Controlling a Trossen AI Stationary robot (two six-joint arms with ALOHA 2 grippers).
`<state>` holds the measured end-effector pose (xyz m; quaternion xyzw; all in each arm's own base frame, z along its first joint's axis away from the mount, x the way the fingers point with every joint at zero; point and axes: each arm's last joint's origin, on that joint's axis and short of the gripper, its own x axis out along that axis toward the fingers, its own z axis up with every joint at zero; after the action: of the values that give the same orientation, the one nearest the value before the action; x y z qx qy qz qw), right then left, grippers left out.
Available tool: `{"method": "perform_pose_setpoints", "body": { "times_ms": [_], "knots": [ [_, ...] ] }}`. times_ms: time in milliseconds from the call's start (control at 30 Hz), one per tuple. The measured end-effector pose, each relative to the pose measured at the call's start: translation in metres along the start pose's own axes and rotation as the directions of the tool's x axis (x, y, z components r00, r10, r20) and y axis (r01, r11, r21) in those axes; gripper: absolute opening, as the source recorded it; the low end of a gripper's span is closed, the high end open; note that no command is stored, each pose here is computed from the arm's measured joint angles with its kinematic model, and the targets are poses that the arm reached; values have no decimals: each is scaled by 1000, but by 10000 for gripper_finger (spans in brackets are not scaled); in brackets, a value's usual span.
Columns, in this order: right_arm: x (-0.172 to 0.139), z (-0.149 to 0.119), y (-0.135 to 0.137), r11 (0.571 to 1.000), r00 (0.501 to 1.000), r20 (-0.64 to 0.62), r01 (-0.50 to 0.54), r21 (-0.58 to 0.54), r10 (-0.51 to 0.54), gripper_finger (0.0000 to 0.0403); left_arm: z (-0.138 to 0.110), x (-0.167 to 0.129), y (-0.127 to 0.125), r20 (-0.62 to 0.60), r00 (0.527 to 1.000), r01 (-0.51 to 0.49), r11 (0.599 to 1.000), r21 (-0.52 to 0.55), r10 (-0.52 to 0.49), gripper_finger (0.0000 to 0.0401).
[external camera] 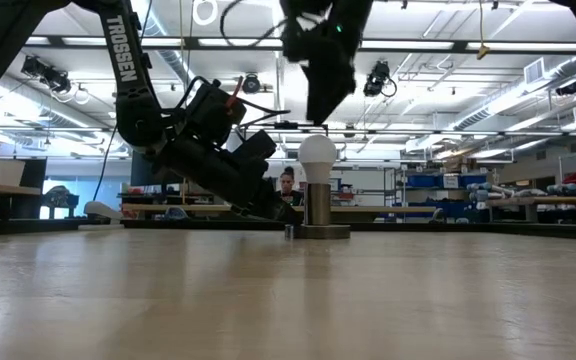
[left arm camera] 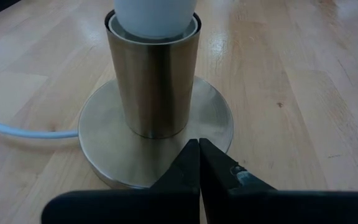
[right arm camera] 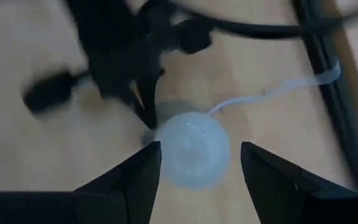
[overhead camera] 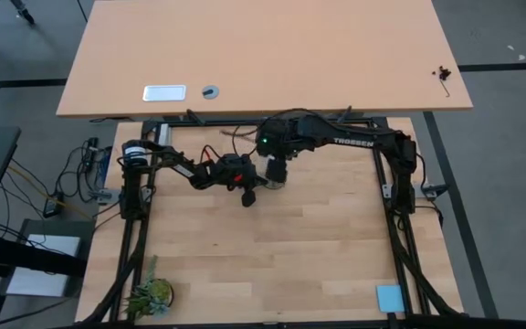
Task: Screw lightbulb
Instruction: Remove the white lightbulb from the gold lamp
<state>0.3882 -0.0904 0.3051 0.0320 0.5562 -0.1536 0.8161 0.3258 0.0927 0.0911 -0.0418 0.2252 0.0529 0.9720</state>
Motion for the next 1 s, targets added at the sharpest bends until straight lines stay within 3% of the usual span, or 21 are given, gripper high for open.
{"method": "perform_pose_setpoints", "body": {
  "times_ms": [67, 167, 267, 400, 600, 1000],
  "knots": [
    [-6, 1, 0, 977, 1000, 11, 0, 213, -2, 228, 0, 0, 0, 0, 1000, 0, 1000, 0, 0, 1],
    [-5, 0, 0, 868, 1000, -7, 0, 497, 3, 226, 0, 0, 0, 0, 1000, 0, 1000, 0, 0, 1],
    [2, -6, 1, 791, 999, -42, 23, 612, 3, 226, 0, 0, 0, 0, 1000, 0, 1000, -1, 0, 1],
    [18, -12, 4, 735, 998, -63, 39, 677, 4, 230, 0, 0, 0, 2, 1000, 0, 1000, 0, 0, 1],
    [29, -14, 3, 703, 999, -30, 29, 710, -11, 237, 0, 0, 0, 3, 1000, 0, 1000, 0, 0, 1],
    [30, -10, 0, 711, 1000, -10, 17, 703, -14, 276, 0, 0, 0, 3, 1000, -1, 1000, 1, 1, 1]
  ]
}}
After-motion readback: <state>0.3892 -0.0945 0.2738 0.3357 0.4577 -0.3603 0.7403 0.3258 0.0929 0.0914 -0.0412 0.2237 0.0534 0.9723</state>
